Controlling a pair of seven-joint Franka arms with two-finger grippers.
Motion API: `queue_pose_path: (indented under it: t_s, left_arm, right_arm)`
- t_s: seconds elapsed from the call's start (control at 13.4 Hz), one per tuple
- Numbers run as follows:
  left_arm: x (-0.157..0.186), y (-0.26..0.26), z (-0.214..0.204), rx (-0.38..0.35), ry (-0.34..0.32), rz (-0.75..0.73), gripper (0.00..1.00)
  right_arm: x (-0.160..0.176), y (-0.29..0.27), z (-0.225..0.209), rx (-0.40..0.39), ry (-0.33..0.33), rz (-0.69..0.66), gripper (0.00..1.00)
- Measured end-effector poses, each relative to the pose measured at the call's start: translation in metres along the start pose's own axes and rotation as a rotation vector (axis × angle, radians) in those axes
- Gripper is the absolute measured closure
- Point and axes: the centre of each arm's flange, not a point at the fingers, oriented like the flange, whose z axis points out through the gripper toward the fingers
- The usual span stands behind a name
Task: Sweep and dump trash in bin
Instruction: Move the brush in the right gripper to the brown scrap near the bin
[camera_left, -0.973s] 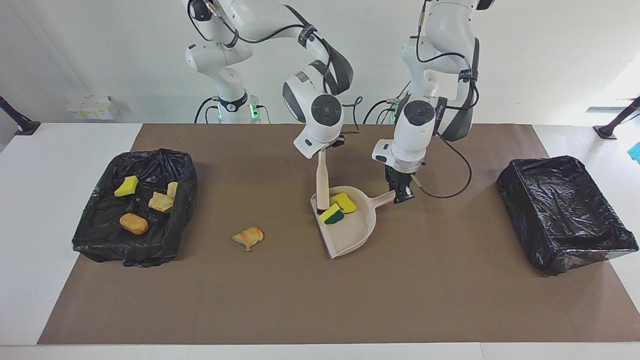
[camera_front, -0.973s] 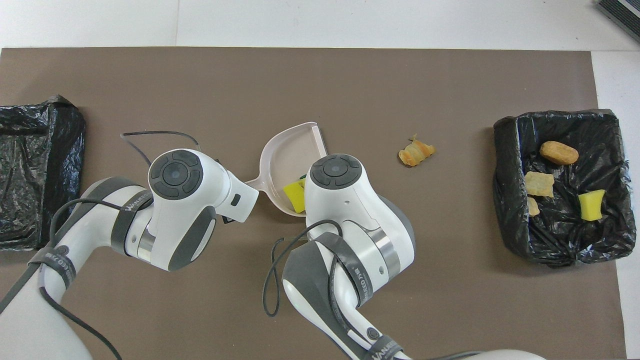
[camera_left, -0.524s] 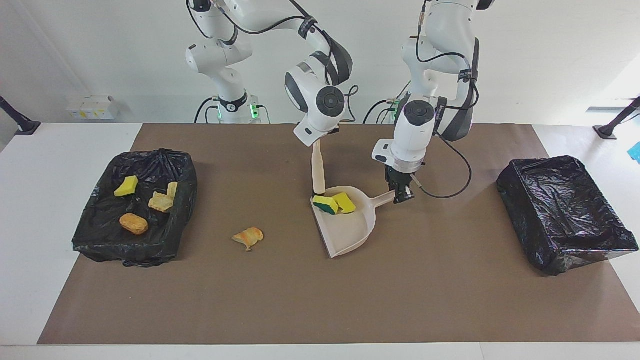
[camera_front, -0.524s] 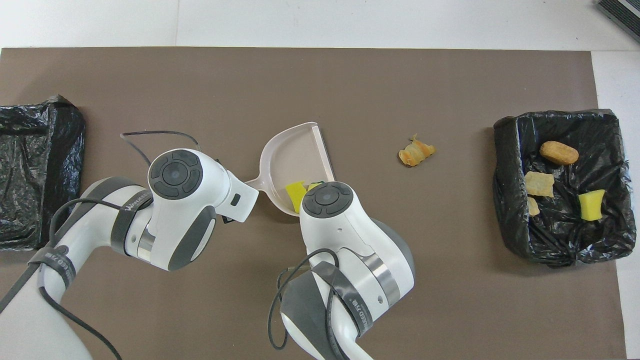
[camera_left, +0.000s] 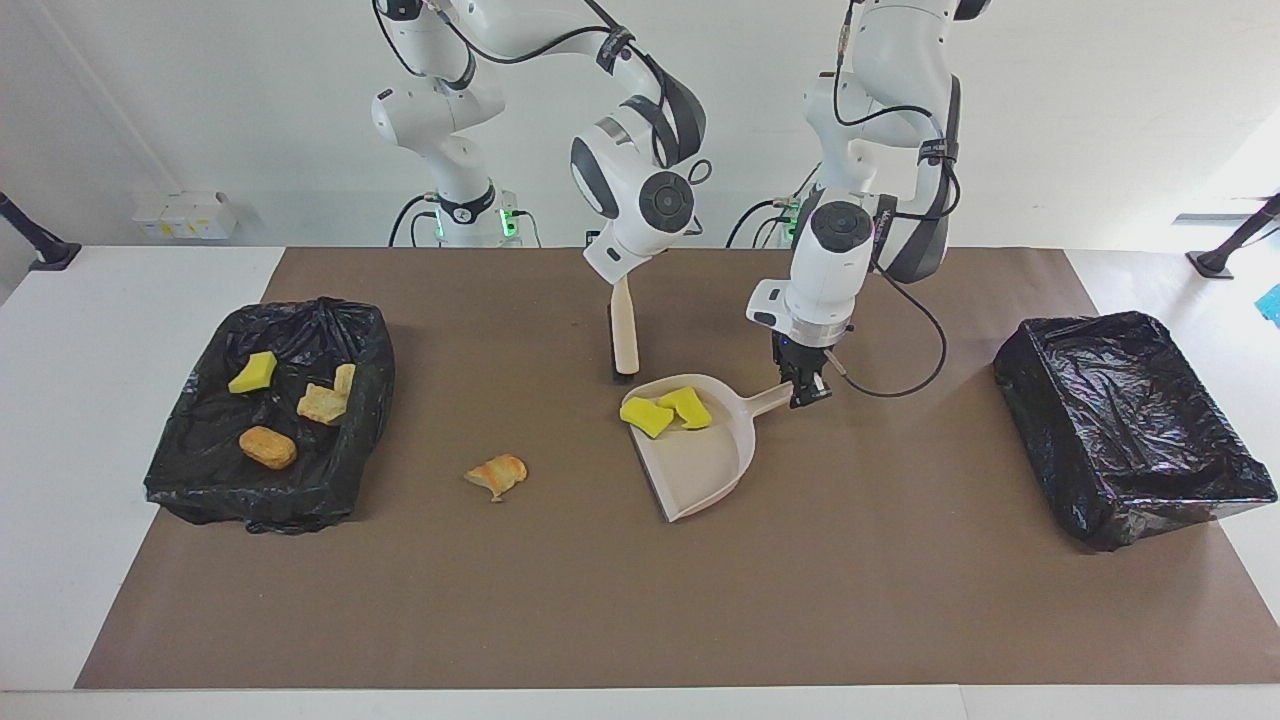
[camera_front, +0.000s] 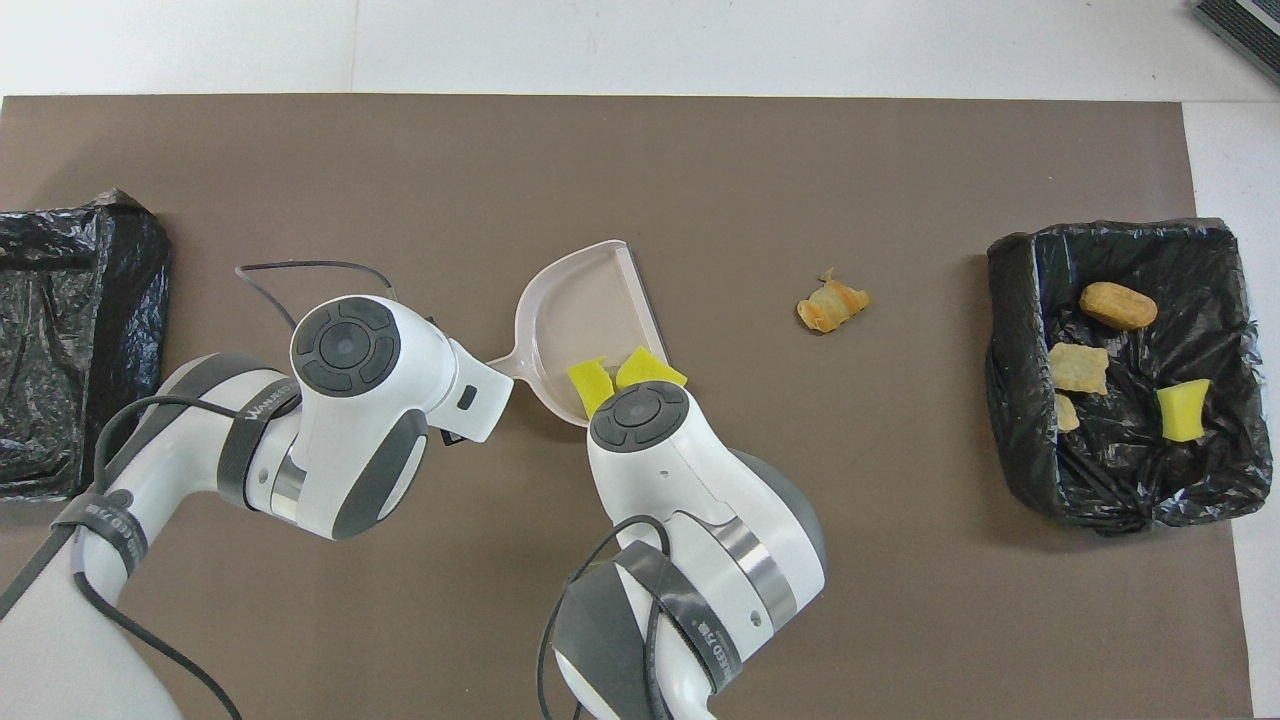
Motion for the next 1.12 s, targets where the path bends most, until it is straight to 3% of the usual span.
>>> queue_pose_path:
  t_s: [0.3, 0.6, 0.9, 1.12]
  left_arm:
    - [-0.001, -0.001, 0.0, 0.0, 0.0, -0.003, 0.67]
    - [-0.007, -0.007, 0.0, 0.001, 0.0, -0.021, 0.67]
    - [-0.007, -0.008, 0.0, 0.0, 0.0, -0.022, 0.67]
    - [-0.005, -0.002, 0.001, -0.028, -0.015, -0.021, 0.67]
  right_arm:
    - [0.0, 0.05, -0.019, -0.058, 0.001, 0.067, 0.74]
    - [0.059, 0.165, -0.035, -0.167, 0.071, 0.232, 0.74]
    - [0.092, 0.224, -0.049, -0.274, 0.117, 0.217, 0.74]
    - [0.124, 0.259, -0.052, -0.262, 0.195, 0.144, 0.74]
